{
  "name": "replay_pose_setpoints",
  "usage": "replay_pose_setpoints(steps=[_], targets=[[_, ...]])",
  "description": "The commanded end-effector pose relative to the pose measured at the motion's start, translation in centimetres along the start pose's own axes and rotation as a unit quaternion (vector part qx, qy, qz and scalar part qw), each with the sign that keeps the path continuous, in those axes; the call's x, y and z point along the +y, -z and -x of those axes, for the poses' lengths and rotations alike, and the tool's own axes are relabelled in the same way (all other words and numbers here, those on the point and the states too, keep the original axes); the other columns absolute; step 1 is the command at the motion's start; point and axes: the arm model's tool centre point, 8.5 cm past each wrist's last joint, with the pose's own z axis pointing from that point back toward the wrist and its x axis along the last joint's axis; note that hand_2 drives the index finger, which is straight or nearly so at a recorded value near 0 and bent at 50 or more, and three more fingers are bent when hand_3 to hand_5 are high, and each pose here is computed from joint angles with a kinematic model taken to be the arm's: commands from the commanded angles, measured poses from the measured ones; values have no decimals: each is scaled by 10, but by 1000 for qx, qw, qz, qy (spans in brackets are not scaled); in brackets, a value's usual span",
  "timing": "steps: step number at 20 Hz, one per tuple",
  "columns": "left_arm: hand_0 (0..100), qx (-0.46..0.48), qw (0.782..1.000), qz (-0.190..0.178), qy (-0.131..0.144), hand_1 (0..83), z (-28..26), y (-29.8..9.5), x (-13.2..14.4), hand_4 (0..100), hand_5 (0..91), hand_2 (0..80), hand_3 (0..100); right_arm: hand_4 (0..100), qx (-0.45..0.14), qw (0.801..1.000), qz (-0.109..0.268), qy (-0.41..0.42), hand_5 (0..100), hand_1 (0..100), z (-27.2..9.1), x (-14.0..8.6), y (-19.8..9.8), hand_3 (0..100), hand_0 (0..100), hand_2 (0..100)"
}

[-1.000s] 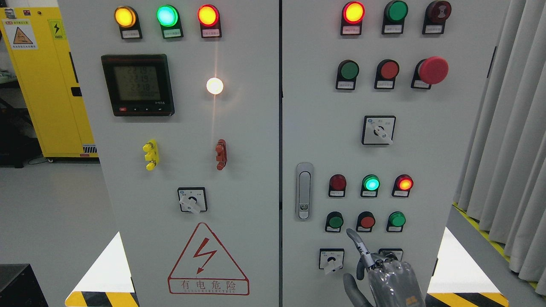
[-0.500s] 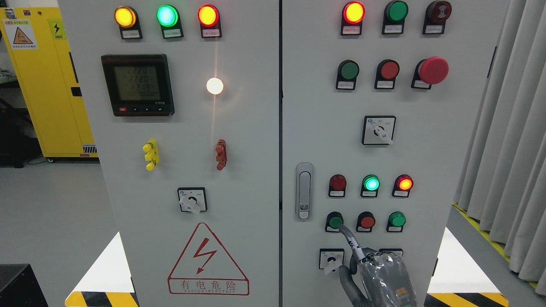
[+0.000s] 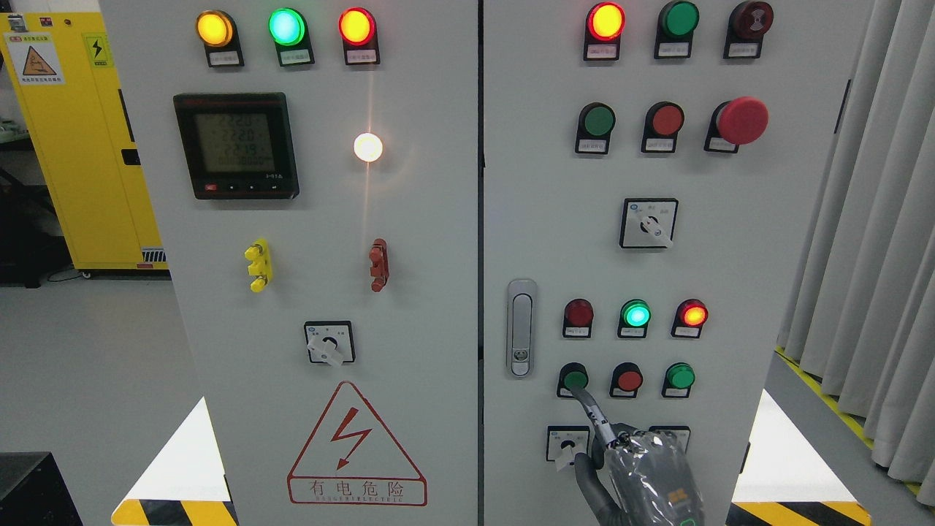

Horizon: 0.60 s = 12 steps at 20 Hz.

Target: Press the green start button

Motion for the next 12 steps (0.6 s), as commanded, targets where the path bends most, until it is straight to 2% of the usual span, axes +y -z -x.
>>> replay_pose_setpoints(steps=[1,12], targets=[[120,0,1000,0,0,556,0,0,0,0,0,0,0,880,-2,1000,-10,-13,969,960,9,1,1,802,724,5],[120,0,1000,0,0,556,0,0,0,0,0,0,0,881,7,1000,-23,-6,969,969,14,10,-1,803,759,3]])
